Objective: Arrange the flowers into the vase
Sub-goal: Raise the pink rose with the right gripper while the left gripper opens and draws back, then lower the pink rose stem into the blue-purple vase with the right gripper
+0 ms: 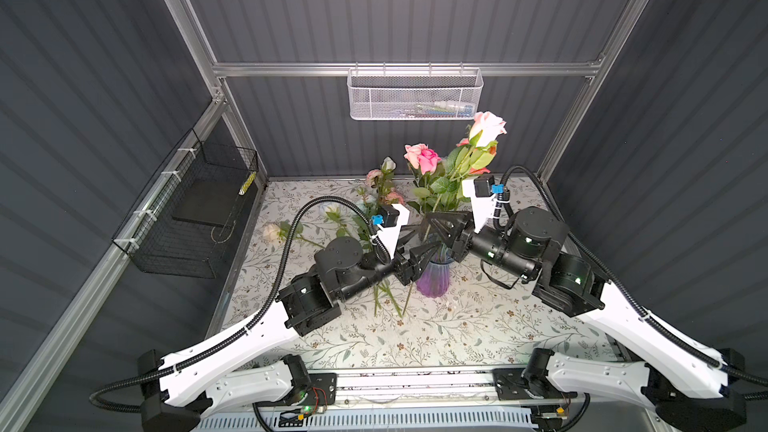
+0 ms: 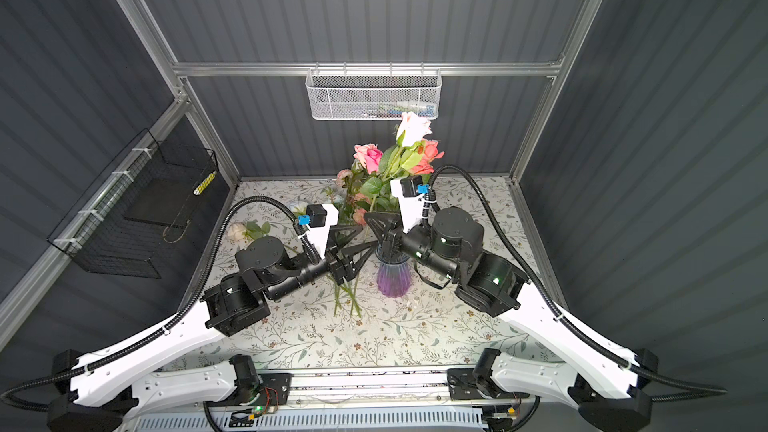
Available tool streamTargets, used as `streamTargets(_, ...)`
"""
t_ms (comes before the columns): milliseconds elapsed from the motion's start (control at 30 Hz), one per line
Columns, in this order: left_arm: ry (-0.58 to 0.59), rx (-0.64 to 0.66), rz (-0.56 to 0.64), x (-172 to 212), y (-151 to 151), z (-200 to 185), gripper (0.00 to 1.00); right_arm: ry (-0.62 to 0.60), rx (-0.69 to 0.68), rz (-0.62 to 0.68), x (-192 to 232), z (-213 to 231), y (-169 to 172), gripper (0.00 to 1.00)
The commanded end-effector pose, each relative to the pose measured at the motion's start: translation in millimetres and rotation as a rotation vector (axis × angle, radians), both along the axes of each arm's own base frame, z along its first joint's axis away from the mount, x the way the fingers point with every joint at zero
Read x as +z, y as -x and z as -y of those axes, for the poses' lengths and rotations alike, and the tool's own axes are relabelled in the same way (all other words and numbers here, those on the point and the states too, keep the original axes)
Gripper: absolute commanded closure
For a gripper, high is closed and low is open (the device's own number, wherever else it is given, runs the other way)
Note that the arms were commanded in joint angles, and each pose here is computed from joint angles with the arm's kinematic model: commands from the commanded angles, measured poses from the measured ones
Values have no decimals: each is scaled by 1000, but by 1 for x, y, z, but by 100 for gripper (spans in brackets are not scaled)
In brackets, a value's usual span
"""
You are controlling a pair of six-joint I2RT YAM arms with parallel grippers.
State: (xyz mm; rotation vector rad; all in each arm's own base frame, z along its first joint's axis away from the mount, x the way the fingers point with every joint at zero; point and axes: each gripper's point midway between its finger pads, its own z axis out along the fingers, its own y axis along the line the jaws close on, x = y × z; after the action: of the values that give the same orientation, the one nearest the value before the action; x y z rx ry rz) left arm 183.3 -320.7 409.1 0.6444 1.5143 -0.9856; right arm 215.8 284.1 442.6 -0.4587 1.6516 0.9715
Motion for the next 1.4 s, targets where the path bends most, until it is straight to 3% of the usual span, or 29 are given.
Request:
streamTargets(0,37,68,61,22,2,-26,21,0,-74,82,25,17,-2,93)
streamTargets(133,59,181,84,24,2,-65,11,40,-216,174,42,48,-9,92)
streamTargets(267,70,284,82,20,-1,-95,8,101,-380,277,64,80,-18,92)
streamTargets(567,41,307,79,14,-2,-102,7,216,-560,406,92,96,-39,91)
streamTargets(800,30,325,77,4,-2,-108,7,304,-542,377,56,67,-65,90)
streamTargets(1133,-9,355,59,-10,-6,-110,7,372,-500,199,-30,42,-83,86)
streamTargets(1200,-20,360,55,-13,-7,-110,7,403,-493,166,-47,40,-84,81)
streamTargets(1267,-31,363,54,-15,-8,-109,7,440,-479,138,-62,38,-83,69)
streamTargets(1367,-37,367,52,-18,-9,-108,7,445,-476,115,-69,42,-78,62)
